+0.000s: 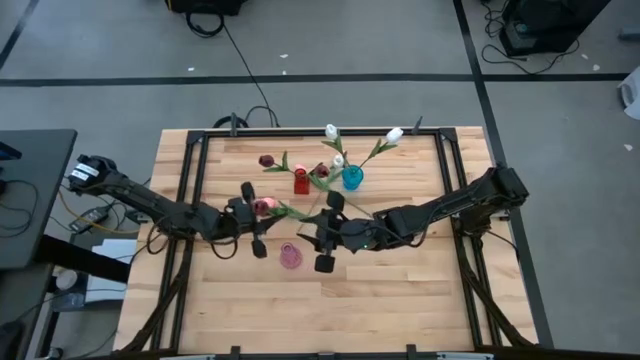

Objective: Sort flowers into vase by color
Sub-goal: Put the red flower into the red vase

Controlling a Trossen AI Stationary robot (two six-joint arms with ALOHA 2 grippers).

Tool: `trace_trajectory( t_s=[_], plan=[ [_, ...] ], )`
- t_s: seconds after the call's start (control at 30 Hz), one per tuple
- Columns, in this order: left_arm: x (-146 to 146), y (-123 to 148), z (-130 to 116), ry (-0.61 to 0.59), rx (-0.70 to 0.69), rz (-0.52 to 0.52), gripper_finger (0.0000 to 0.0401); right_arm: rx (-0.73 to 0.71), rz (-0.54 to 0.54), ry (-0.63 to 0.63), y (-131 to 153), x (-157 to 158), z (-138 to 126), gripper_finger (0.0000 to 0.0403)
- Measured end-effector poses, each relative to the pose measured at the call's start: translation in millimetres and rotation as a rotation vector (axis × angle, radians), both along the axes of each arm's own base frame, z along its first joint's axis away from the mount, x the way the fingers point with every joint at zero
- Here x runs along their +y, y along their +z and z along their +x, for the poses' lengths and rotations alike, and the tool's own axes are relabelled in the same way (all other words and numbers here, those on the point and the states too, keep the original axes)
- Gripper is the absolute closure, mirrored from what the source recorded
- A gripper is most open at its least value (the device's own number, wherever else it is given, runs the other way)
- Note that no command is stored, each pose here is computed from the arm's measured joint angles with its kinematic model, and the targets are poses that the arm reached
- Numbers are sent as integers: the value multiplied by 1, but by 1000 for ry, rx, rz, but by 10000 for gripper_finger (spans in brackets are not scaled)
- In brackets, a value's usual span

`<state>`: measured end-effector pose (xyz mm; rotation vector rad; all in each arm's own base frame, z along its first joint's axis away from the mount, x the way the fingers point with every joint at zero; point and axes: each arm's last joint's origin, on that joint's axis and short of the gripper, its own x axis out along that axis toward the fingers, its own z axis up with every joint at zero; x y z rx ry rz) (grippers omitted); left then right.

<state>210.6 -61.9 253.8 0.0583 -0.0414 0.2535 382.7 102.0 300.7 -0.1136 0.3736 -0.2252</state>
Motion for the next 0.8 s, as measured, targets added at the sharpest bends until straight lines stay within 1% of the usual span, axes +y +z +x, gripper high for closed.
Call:
trace_trajectory(
  t_s=[0.07, 0.13, 0.2, 0.3, 0.37, 0.5, 0.67, 0.8],
  plan=[
    [2, 4, -5, 45, 6, 6, 353, 64, 22, -13, -5, 2, -6, 230],
    [4, 6, -6, 102, 27, 24, 350, 92, 47, -33, -14, 3, -9, 228],
    [5, 8, -6, 150, 45, 50, 350, 117, 67, -52, -26, 3, -13, 228],
    [5, 16, -5, 188, 41, 90, 351, 170, 108, -93, -51, 0, -20, 228],
    [6, 21, -4, 240, 55, 133, 351, 190, 130, -131, -65, -3, -25, 229],
    [10, 28, -2, 334, 81, 202, 351, 167, 174, -170, -82, -5, -30, 229],
    [20, 29, 0, 357, 80, 218, 351, 111, 207, -163, -93, -4, -34, 229],
    [29, 29, 3, 366, 78, 221, 351, 111, 212, -164, -98, -3, -36, 229]
  ],
)
